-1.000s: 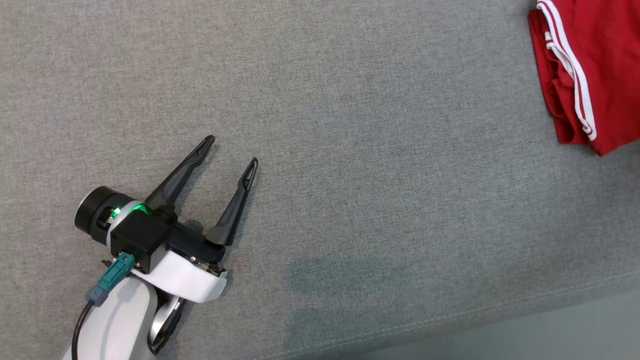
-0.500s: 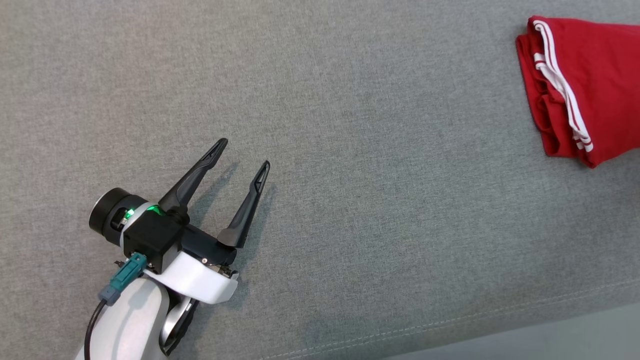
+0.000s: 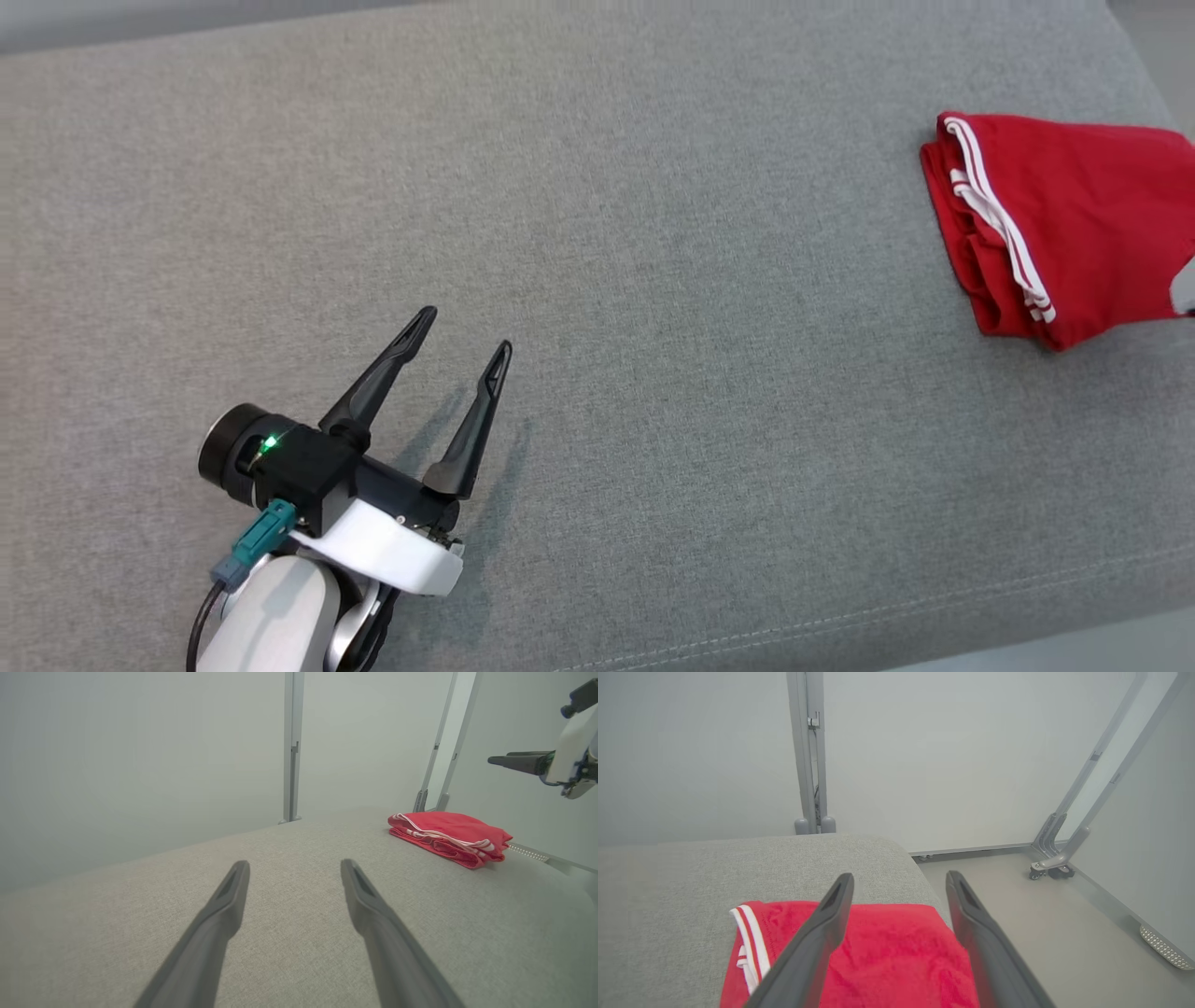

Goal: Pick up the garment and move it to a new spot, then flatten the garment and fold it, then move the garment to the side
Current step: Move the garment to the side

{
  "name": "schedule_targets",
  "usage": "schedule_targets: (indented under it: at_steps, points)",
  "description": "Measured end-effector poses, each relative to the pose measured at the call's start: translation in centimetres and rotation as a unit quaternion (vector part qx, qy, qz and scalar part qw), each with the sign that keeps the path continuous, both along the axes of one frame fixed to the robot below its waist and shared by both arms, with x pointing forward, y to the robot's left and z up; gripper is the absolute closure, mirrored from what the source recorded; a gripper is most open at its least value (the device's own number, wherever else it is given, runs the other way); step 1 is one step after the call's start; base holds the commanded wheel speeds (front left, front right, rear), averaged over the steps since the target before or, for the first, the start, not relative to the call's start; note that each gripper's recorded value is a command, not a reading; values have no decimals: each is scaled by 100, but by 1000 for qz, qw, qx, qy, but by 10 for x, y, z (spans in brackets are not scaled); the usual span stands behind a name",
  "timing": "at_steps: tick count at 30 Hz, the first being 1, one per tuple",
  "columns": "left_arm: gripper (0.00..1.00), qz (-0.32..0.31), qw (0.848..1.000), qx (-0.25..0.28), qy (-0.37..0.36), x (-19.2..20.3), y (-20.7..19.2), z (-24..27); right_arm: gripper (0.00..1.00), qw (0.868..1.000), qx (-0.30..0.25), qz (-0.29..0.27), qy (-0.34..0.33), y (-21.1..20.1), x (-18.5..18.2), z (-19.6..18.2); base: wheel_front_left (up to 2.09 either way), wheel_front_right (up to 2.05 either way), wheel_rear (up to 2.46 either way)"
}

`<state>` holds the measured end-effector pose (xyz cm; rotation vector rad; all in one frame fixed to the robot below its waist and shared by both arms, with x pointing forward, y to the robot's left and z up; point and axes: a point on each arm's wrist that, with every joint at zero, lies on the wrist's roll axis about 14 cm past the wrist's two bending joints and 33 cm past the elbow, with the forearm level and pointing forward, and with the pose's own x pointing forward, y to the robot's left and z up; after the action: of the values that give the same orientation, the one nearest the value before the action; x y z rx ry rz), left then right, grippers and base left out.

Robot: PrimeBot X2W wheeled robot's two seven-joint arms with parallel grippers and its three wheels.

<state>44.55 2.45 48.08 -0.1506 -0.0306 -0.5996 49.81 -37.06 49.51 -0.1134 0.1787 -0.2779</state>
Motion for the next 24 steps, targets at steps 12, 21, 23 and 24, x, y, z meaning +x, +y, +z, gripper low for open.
schedule_targets:
  at_steps: [12,21,23,24]
  points:
    - [0,76,997,-6,-4,-18,39,18,0,989,18,108,-96,88,-13,36,0,0,0]
    - [0,149,989,2,-1,-38,83,20,0,978,43,155,-130,135,-43,45,0,0,0]
    - [0,163,987,7,-3,-42,92,21,0,976,49,166,-128,147,-49,41,0,0,0]
    - [0,169,985,11,-7,-43,96,23,0,976,53,169,-127,151,-52,39,0,0,0]
